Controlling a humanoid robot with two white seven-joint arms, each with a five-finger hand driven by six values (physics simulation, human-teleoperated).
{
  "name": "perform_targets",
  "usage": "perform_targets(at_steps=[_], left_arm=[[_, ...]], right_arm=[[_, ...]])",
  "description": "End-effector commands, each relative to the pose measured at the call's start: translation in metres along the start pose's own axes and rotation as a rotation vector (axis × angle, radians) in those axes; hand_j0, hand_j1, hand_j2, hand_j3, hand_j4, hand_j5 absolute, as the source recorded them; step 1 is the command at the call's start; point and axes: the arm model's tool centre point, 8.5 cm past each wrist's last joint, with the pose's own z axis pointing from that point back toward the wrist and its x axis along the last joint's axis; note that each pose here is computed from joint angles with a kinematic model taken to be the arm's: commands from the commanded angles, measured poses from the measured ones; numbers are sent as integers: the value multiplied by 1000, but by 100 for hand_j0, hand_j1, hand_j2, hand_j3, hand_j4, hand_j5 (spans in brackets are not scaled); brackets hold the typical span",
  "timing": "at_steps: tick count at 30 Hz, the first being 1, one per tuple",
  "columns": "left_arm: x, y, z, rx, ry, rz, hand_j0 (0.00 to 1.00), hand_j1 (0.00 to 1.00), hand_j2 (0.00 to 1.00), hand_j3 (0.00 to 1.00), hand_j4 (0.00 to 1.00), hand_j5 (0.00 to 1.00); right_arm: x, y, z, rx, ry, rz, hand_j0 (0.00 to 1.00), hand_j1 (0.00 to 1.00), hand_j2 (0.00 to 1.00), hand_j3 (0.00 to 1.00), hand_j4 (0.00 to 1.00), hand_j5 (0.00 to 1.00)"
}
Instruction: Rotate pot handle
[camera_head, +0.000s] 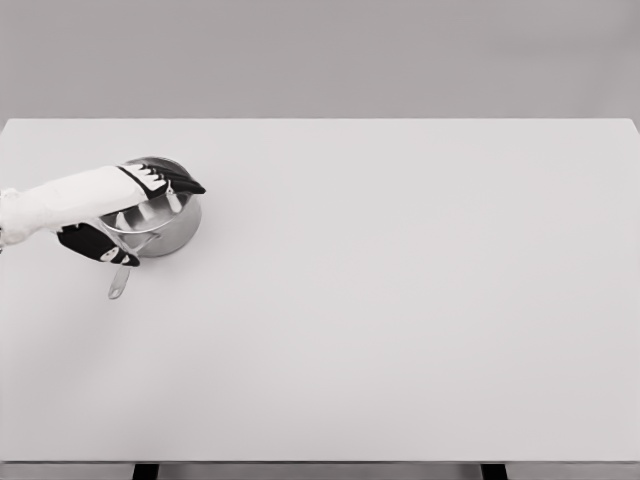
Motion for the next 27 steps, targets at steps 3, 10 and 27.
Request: perform_targets(at_steps=[3, 10, 27], left_arm=[[4, -8, -8, -12, -28, 10, 100, 100, 100, 100, 100, 100], [22, -7, -29, -22, -144, -48, 100, 100, 100, 100, 100, 100], [24, -29, -50, -293, -229, -274, 100, 100, 100, 100, 100, 100]], right_arm=[[1, -1, 0, -1, -1, 2, 100, 100, 100, 100, 100, 100], [-19, 13, -2, 21, 39, -15, 100, 100, 100, 100, 100, 100], [-19, 13, -2, 21, 39, -15, 100, 100, 100, 100, 100, 100]])
